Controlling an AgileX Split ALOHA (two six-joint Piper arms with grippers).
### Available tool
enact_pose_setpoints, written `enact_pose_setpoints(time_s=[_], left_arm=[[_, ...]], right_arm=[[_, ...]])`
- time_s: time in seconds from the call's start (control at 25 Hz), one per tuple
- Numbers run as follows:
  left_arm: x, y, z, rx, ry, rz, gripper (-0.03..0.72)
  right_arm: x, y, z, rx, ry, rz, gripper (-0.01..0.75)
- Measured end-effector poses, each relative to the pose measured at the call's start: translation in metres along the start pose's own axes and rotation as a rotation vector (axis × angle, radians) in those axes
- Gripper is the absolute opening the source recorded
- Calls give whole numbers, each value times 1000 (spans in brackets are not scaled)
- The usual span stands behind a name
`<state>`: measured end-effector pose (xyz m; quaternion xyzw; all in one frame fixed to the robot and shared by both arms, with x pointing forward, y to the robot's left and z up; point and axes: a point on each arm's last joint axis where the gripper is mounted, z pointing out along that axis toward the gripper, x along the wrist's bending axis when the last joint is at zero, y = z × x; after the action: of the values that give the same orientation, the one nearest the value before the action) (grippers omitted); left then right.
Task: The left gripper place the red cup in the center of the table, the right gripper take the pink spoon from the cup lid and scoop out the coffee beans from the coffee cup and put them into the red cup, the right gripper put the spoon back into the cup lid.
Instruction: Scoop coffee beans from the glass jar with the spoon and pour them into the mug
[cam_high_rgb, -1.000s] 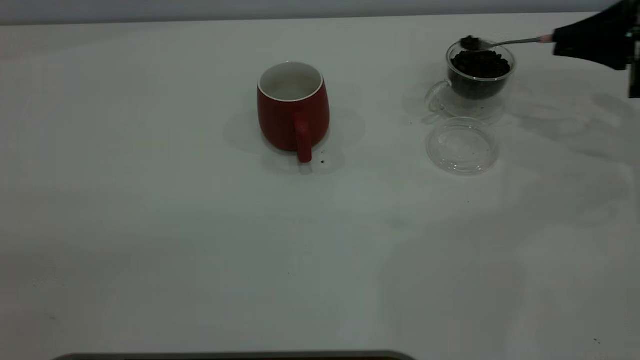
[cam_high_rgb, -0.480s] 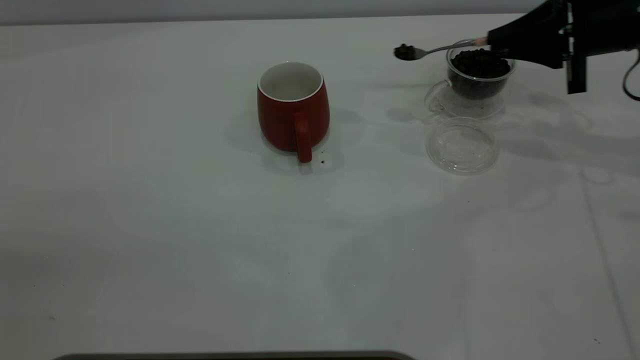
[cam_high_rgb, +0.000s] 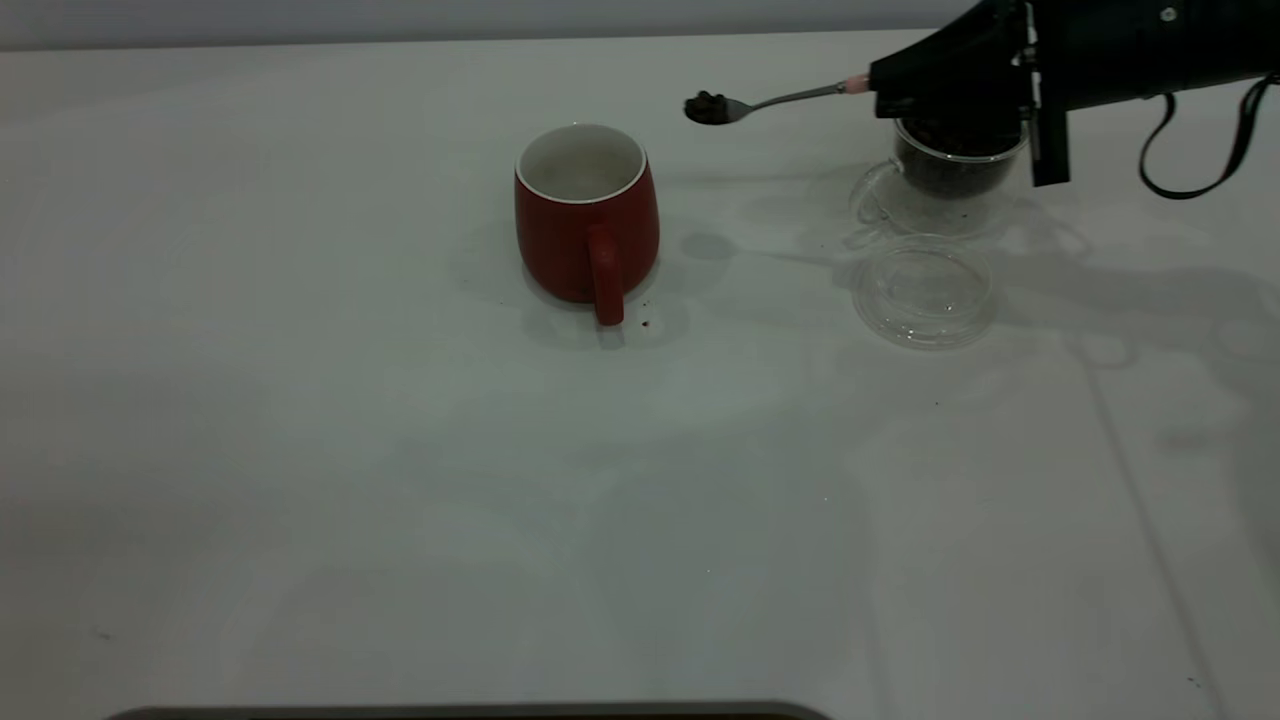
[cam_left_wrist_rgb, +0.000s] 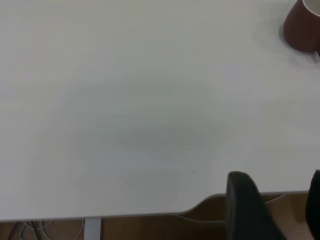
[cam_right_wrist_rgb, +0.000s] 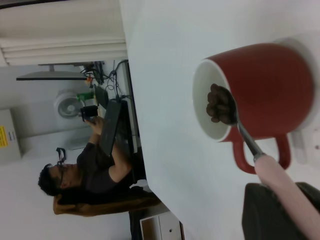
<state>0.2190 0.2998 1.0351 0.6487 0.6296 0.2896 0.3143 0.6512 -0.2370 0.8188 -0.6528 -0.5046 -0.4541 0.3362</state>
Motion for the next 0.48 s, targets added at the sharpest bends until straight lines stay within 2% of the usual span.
enact_pose_setpoints(time_s=[0.48], left_arm=[[0,0,0,0,0,0,357]], right_arm=[[20,-16,40,37,48,-9,96]])
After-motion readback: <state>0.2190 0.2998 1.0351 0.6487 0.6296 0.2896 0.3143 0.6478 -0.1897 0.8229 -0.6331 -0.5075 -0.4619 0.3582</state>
